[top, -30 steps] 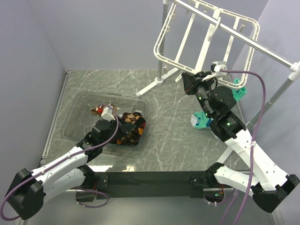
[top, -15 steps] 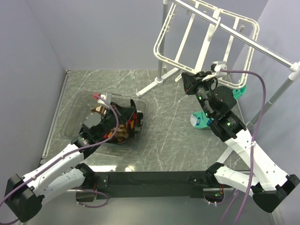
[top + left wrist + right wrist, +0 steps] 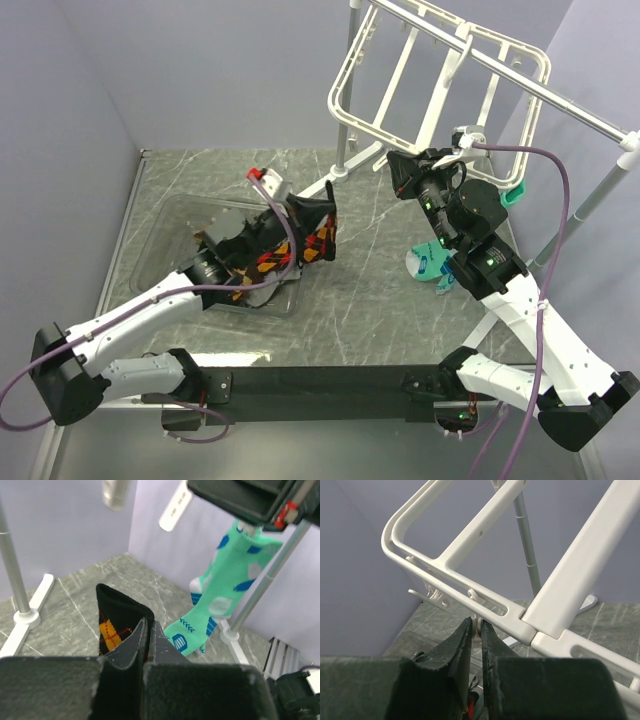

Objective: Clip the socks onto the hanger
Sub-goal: Clamp the sock onto the hanger.

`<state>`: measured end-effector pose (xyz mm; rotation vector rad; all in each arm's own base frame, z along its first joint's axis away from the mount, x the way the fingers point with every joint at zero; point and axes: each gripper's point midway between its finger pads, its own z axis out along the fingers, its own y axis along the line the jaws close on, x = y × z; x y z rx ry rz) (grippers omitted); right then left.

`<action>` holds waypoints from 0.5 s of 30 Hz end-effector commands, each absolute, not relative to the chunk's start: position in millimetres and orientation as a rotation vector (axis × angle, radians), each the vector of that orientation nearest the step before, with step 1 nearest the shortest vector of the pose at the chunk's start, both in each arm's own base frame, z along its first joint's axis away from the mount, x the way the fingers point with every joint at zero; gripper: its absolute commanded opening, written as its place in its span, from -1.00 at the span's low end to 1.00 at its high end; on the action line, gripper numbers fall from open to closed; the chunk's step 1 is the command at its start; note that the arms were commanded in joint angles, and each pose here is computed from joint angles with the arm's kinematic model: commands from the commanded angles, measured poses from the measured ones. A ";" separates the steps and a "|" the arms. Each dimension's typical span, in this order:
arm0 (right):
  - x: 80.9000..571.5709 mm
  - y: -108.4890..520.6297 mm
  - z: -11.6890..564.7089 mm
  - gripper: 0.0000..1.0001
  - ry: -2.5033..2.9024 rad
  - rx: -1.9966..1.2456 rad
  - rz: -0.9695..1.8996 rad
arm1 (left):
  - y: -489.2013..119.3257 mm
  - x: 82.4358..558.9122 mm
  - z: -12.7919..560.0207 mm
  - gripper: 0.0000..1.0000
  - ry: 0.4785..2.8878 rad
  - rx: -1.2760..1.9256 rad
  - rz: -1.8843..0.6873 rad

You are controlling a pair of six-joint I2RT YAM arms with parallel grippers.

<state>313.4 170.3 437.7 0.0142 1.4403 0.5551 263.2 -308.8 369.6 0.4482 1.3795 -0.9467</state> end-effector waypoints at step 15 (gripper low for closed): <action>309.5 168.5 452.5 -0.88 1.416 -0.014 0.542 | -369.6 270.0 376.9 -0.99 1.306 0.692 -0.770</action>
